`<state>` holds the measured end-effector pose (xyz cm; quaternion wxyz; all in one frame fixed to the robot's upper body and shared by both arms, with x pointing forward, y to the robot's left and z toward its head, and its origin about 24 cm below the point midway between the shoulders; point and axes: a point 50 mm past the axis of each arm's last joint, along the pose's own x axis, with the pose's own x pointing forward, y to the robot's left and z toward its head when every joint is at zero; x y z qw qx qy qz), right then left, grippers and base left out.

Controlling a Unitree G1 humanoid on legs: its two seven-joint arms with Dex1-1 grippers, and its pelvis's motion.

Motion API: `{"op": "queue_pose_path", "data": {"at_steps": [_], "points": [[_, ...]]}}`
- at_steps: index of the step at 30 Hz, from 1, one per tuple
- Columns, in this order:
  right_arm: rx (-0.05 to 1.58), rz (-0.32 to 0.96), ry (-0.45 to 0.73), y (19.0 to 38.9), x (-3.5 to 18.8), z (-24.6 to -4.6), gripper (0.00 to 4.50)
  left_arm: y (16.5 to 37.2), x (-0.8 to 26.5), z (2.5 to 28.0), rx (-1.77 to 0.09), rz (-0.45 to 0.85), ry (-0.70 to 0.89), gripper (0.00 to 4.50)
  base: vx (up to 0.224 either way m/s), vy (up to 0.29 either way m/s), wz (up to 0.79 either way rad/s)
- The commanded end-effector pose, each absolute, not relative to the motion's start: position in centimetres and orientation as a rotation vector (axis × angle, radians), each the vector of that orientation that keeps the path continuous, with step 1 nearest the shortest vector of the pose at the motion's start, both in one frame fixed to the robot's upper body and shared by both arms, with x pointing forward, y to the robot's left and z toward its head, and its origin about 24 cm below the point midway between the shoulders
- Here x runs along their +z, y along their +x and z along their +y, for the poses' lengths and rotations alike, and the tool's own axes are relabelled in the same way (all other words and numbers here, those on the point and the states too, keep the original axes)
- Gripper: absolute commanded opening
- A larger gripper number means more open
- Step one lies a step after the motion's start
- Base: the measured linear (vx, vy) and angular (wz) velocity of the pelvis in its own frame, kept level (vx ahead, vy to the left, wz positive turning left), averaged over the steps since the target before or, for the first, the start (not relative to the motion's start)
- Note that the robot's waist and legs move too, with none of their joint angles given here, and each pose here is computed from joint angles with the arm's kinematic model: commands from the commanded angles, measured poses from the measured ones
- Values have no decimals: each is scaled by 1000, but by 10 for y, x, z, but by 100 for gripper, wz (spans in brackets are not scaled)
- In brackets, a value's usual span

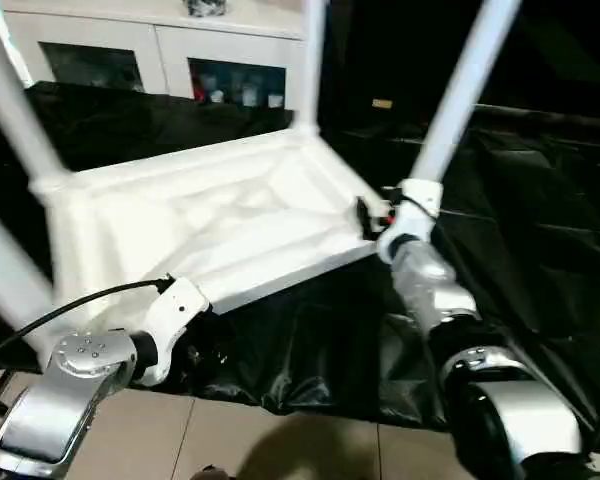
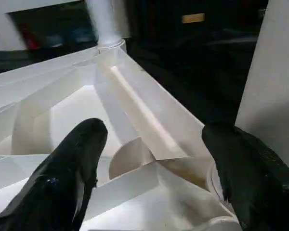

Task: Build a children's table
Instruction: Rotate leg to tighten, then rotate table base

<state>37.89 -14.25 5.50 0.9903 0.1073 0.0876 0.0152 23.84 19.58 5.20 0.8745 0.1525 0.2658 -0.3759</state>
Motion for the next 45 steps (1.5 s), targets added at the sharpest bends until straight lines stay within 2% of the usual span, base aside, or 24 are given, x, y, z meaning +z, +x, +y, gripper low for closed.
{"op": "queue_pose_path", "data": {"at_steps": [1, 8, 11, 14, 17, 19, 23, 27, 34, 41, 43, 45], "points": [[-70, 122, 223, 383, 66, -169, 377, 245, 56, 198, -751, 510, 336, 313, 0, 0, 0], [-163, 98, 185, 380, 69, -207, 377, 251, 52, 196, -723, 443, 334, 313, 0, 0, 0], [-145, 90, 158, 379, 70, -214, 377, 253, 53, 193, -723, 362, 311, 313, 0, 0, 0], [84, 51, 120, 374, 71, -201, 377, 249, 58, 192, -671, 220, 242, 313, 0, 0, 0], [285, 18, 60, 359, 69, -186, 377, 241, 68, 191, -578, 75, 171, 313, 0, 0, 0], [341, 15, 32, 347, 65, -182, 377, 234, 71, 190, -508, 13, 149, 313, 0, 0, 0], [363, 21, 42, 324, 56, -180, 377, 218, 73, 192, -392, -78, 153, 313, 0, 0, 0], [417, 39, 78, 293, 49, -169, 377, 199, 75, 199, -204, -168, 143, 313, 0, 0, 0], [404, 70, 99, 267, 48, -159, 377, 179, 75, 207, -17, -249, 101, 313, 0, 0, 0], [365, 116, 93, 261, 45, -160, 377, 173, 67, 217, 65, -231, 69, 313, 0, 0, 0], [361, 129, 92, 261, 45, -160, 377, 177, 64, 219, 49, -215, 76, 313, 0, 0, 0], [329, 191, 64, 266, 39, -163, 377, 194, 54, 216, -26, -150, 61, 313, 0, 0, 0]]}}
